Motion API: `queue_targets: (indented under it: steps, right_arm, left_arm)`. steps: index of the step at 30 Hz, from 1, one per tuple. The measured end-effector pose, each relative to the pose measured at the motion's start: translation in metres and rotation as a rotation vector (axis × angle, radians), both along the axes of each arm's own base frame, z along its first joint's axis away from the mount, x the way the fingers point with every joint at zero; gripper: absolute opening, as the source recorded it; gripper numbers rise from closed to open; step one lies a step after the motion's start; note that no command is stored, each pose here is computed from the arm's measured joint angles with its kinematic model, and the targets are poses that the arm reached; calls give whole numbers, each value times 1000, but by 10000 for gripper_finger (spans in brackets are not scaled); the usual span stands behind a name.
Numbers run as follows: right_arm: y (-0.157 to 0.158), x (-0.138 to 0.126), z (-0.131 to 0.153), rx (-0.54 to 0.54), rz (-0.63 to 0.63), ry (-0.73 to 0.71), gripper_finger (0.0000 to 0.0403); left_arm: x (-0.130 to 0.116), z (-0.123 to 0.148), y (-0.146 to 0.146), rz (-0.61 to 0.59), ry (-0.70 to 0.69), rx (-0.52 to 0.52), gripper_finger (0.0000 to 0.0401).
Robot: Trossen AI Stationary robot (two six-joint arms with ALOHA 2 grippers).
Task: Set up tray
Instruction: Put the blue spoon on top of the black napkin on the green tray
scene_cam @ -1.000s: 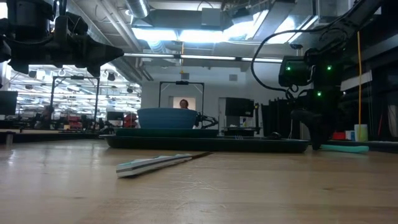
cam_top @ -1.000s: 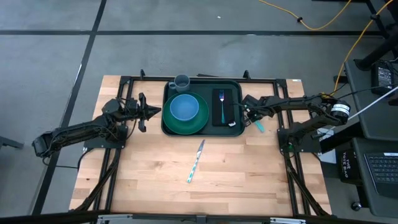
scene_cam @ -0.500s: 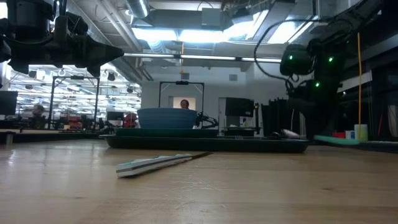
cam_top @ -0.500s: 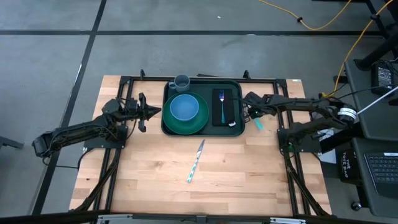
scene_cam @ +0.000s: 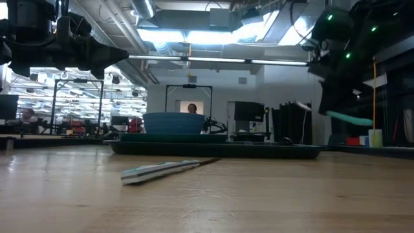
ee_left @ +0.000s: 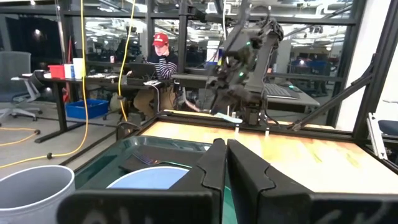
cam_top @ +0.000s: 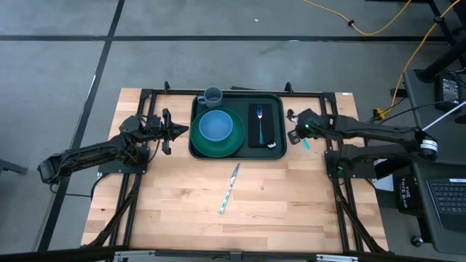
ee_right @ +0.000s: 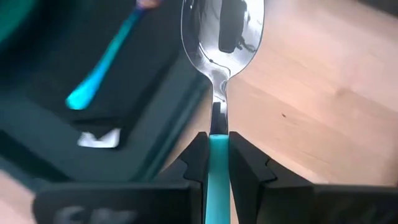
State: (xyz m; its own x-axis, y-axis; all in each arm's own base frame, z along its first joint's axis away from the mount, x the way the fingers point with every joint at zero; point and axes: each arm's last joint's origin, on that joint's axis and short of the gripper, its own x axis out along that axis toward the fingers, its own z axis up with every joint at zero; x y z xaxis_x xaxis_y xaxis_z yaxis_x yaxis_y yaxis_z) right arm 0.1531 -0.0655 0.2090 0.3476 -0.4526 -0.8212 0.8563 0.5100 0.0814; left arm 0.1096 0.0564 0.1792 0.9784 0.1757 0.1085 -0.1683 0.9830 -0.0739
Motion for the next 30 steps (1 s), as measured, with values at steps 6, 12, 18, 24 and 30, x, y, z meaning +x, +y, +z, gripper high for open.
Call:
queue_targets:
  steps: [6, 12, 18, 24, 30]
  right_arm:
    - [28, 4, 7, -76, 41, -58, 45]
    - [62, 9, 8, -158, 76, -129, 45]
    - [92, 16, 6, -221, 155, -201, 45]
    - [107, 28, 1, -235, 205, -235, 45]
    - [112, 37, -5, -246, 239, -227, 45]
  left_arm:
    - [0, 0, 0, 0, 0, 0, 12]
    - [0, 0, 0, 0, 0, 0, 12]
    - [0, 0, 0, 0, 0, -3, 10]
    - [0, 0, 0, -5, -5, -50, 9]
    - [0, 0, 0, -5, -8, -52, 13]
